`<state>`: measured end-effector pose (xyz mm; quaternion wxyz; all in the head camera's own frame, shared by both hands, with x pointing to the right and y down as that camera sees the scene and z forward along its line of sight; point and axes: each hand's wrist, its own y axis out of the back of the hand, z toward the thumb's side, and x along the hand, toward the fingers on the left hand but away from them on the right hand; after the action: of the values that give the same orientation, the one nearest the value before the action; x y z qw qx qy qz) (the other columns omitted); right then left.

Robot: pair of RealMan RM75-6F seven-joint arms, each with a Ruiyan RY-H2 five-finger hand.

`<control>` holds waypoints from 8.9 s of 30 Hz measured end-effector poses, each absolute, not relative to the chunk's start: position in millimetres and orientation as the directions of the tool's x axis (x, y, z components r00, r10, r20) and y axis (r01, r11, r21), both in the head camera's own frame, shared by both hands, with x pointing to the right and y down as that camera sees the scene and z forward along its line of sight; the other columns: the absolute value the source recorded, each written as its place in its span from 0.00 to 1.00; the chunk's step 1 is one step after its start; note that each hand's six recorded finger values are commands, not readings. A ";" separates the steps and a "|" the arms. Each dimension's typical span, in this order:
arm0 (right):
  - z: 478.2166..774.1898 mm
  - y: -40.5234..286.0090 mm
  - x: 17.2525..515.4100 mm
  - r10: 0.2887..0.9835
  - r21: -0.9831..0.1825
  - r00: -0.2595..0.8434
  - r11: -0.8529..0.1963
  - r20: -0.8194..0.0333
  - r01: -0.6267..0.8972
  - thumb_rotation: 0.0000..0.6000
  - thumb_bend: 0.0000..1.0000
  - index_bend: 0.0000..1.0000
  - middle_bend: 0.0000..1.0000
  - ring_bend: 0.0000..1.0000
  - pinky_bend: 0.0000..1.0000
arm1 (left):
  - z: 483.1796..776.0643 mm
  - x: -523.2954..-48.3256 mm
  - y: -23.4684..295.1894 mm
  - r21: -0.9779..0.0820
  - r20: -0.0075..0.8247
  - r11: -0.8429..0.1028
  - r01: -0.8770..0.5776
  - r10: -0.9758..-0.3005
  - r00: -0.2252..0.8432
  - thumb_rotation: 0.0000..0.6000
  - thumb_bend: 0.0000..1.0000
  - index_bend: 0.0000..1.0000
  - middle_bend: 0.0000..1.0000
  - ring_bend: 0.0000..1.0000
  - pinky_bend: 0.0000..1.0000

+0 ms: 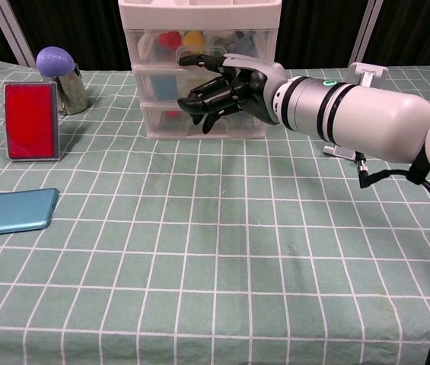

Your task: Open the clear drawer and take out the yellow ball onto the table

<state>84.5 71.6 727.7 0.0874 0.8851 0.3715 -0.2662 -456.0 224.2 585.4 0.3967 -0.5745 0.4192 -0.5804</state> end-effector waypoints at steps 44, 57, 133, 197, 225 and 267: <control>639.0 84.7 158.6 0.666 -0.497 0.560 -0.744 -0.493 0.447 1.00 0.33 0.00 0.60 0.52 0.54 | 587.7 -455.1 223.6 -0.942 0.335 -0.335 -0.023 -0.942 -0.023 1.00 0.00 0.25 0.19 0.18 0.20; 669.6 64.4 152.4 0.640 -0.497 0.478 -0.768 -0.602 0.403 1.00 0.33 0.11 0.63 0.54 0.57 | 592.2 -457.6 225.4 -0.939 0.344 -0.343 -0.027 -0.939 -0.030 1.00 0.00 0.25 0.19 0.18 0.20; 621.1 2.5 38.3 0.629 -0.723 0.437 -0.687 -0.643 -0.076 1.00 0.00 0.32 0.92 0.94 0.99 | 584.0 -463.5 240.7 -0.938 0.347 -0.345 -0.033 -0.934 -0.081 1.00 0.00 0.25 0.19 0.18 0.20; 634.2 2.3 29.5 0.569 -0.656 0.453 -0.754 -0.687 -0.047 1.00 0.18 0.67 0.93 0.98 1.00 | 589.4 -466.3 237.9 -0.938 0.347 -0.344 -0.047 -0.934 -0.082 1.00 0.00 0.25 0.19 0.18 0.20; 607.0 118.5 131.8 0.471 -0.680 0.662 -0.728 -0.583 -0.081 1.00 0.18 0.65 0.93 0.98 1.00 | 581.8 -452.4 233.8 -0.946 0.322 -0.320 -0.042 -0.946 -0.041 1.00 0.00 0.25 0.19 0.18 0.20; 559.8 209.3 391.9 0.914 -0.920 0.123 -0.391 -0.386 0.025 1.00 0.05 0.00 0.00 0.00 0.00 | 589.4 -438.0 223.6 -0.949 0.308 -0.308 -0.061 -0.951 0.014 1.00 0.00 0.25 0.19 0.18 0.20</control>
<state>391.9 209.3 559.8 -0.4065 0.6295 0.3730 -0.5471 -438.0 223.6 589.4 0.4010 -0.5884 0.4303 -0.5548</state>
